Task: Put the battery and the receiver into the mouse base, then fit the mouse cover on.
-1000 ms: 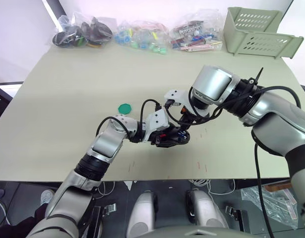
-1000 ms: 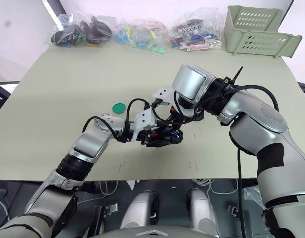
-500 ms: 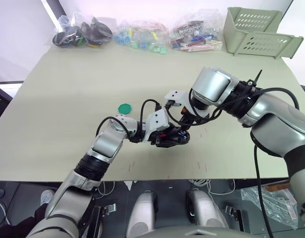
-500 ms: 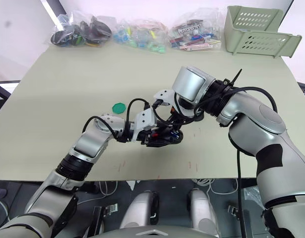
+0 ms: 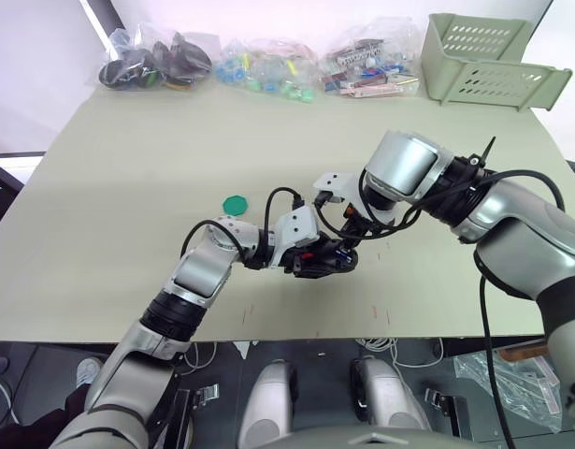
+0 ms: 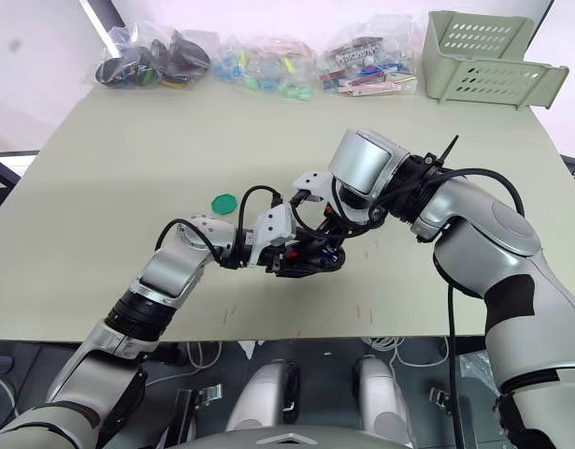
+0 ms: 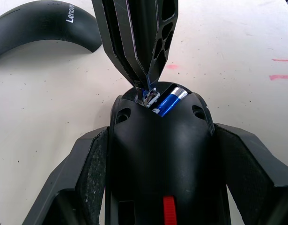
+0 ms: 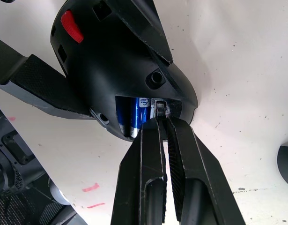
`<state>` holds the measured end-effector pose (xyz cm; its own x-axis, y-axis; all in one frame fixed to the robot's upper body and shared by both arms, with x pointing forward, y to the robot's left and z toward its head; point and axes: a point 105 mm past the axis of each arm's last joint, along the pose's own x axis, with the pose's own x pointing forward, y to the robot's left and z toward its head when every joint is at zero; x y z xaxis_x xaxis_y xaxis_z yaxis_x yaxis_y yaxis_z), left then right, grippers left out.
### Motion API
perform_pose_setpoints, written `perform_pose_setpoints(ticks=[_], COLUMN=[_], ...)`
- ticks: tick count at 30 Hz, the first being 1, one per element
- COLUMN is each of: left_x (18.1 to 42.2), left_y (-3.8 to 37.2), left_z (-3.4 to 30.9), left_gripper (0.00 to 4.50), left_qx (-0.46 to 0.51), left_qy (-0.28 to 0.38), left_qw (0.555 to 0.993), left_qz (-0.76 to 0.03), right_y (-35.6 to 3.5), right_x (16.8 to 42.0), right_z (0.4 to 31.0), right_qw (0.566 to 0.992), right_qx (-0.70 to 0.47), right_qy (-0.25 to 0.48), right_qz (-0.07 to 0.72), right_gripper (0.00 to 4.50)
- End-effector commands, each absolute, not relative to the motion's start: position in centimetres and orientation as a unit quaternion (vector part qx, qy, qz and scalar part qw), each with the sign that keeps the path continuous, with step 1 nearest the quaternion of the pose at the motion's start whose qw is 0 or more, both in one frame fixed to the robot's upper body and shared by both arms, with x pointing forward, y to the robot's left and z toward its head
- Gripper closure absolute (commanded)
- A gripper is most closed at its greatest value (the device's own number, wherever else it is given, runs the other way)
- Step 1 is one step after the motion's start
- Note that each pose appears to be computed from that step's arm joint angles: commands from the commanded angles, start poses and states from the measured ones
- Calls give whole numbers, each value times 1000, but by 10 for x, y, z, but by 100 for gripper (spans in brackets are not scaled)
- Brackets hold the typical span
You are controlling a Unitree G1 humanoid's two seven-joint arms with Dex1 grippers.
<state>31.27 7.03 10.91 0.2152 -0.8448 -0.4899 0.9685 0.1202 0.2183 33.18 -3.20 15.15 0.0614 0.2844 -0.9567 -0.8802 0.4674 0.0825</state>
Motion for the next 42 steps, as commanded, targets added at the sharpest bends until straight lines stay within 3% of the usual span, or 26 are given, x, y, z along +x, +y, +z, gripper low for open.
perform_pose_setpoints(ticks=[1, 42], left_x=[312, 313], left_y=[71, 68], left_z=[111, 108], left_gripper=[153, 153], left_qx=[251, 245], left_qy=[120, 119], left_qw=[738, 744], left_qz=[-614, -611], right_y=[-31, -15], right_x=[333, 324], right_z=[155, 135], right_qw=[678, 663], right_qx=[-277, -288], right_qy=[523, 543], right_qz=[437, 426], right_gripper=[450, 450])
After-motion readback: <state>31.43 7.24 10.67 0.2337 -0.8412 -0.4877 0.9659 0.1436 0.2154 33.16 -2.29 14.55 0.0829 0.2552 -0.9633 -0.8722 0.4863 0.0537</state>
